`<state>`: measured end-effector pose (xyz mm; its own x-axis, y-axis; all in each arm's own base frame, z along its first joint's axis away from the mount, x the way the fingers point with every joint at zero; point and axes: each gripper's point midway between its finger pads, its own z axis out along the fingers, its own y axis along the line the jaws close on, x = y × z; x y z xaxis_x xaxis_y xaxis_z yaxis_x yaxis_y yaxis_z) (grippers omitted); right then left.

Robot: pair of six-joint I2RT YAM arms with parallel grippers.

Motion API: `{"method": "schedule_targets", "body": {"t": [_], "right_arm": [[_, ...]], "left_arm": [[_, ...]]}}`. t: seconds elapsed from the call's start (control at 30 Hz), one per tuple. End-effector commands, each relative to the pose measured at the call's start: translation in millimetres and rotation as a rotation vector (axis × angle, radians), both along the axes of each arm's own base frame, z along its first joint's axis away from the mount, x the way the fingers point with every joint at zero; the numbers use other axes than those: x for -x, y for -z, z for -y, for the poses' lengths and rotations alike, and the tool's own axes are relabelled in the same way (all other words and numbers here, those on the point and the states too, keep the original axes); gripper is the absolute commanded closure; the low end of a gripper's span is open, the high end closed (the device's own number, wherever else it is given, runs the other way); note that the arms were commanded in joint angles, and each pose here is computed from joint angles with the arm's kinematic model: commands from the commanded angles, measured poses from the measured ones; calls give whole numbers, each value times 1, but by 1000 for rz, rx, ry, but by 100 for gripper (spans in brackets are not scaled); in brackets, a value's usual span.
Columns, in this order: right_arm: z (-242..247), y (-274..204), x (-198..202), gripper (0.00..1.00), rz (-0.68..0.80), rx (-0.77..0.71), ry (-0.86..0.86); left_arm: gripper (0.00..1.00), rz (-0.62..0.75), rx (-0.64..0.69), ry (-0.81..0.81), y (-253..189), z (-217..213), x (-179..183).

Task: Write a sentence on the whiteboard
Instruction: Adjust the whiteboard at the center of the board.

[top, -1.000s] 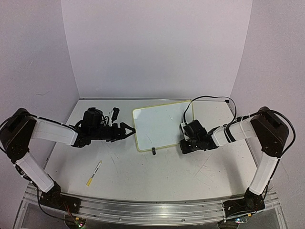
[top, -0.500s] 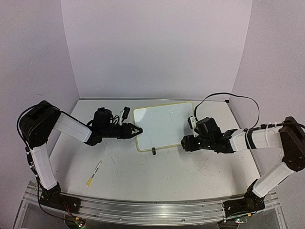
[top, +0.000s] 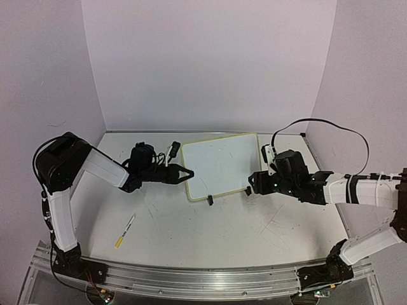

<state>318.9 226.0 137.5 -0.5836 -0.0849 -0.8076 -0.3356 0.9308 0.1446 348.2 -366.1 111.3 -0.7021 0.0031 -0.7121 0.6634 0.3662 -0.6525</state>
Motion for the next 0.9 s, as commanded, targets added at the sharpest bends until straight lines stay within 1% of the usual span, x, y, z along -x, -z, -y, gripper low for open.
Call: {"method": "schedule_targets", "body": {"t": [0.0, 0.1, 0.2, 0.3, 0.33, 0.37, 0.4, 0.5, 0.57, 0.6, 0.67, 0.7, 0.77, 0.87], "right_arm": [[2, -4, 1, 34, 17, 7, 5], [0, -6, 0, 35, 17, -1, 3], [1, -9, 1, 35, 21, -8, 4], [2, -8, 2, 35, 21, -9, 4], [2, -7, 2, 35, 17, -9, 3], [1, -7, 2, 35, 15, -11, 2], [0, -6, 2, 35, 12, -14, 0], [-3, -10, 1, 32, 11, -30, -1], [-3, -15, 0, 30, 21, -37, 2], [-3, -18, -1, 26, 30, -39, 1], [-3, -26, -2, 8, 54, -35, -2], [-2, -30, -3, 3, 69, -28, -6], [-2, -37, -5, 2, 104, -18, -16], [-4, -39, -12, 2, 132, 11, -20]], "left_arm": [[89, 22, -5, 19, 9, 7, -9], [92, 37, -18, 60, 21, 11, -7], [96, 78, -29, 74, 21, 10, -5], [96, 128, -48, 70, 20, 6, -4], [95, 141, -52, 68, 19, 5, -4], [91, 145, -55, 60, 18, 4, -5], [84, 142, -58, 50, 18, 3, -5], [52, 116, -74, -10, 18, -9, -3], [34, 95, -67, -53, 9, -21, 0], [28, 72, -67, -89, 6, -31, 3], [20, 22, -54, -154, -2, -53, 11], [16, -5, -46, -187, -7, -63, 20], [13, -56, -55, -249, -14, -81, 34], [9, -145, -71, -295, -12, -101, 59]]}}
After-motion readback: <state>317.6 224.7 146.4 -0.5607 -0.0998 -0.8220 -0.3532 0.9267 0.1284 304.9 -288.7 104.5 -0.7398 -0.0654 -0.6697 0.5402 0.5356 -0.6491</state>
